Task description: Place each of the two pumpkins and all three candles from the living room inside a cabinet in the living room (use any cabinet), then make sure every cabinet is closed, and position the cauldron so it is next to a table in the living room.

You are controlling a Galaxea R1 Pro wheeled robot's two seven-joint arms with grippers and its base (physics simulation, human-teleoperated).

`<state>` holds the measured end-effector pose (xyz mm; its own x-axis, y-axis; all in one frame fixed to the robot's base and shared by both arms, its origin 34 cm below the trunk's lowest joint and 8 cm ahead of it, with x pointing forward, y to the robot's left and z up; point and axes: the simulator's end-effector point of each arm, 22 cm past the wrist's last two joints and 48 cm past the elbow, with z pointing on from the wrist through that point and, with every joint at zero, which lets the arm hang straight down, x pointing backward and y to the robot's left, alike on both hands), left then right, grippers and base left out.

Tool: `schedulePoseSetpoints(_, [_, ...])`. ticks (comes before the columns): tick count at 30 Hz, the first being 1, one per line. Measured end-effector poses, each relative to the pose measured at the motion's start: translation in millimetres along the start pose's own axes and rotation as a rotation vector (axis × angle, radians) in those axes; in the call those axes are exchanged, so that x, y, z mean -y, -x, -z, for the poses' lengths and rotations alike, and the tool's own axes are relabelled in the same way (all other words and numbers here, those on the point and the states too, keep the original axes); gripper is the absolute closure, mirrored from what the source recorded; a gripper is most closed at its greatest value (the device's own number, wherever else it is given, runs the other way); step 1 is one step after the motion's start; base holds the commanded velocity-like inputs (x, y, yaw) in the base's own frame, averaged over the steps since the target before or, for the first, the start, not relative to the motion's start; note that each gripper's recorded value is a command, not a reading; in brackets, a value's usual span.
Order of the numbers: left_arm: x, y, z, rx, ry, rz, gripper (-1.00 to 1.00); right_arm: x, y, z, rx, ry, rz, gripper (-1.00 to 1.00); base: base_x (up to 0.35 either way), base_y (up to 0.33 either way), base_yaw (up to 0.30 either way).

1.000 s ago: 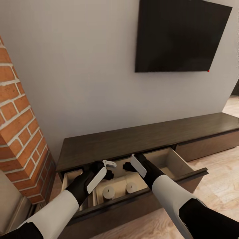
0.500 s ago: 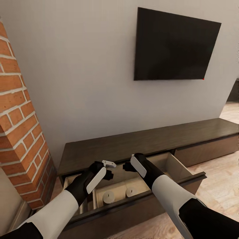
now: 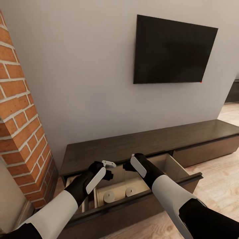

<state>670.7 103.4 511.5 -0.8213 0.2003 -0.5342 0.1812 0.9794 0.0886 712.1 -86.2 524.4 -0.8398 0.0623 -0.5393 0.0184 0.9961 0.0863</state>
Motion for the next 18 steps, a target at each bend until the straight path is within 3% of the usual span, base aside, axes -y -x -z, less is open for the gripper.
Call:
schedulePoseSetpoints(12, [-4,20,18.7,-0.001,0.0,0.0,-1.0,-1,23,17.6,0.02,-0.002,-0.015,-1.0,-0.004,0.002,0.0])
schedulePoseSetpoints(18, [-6,29,27.8,-0.001,-0.001,0.001,-1.0,-3,33,26.6,0.021,-0.001,-0.016,-1.0,-0.138,0.115,0.0])
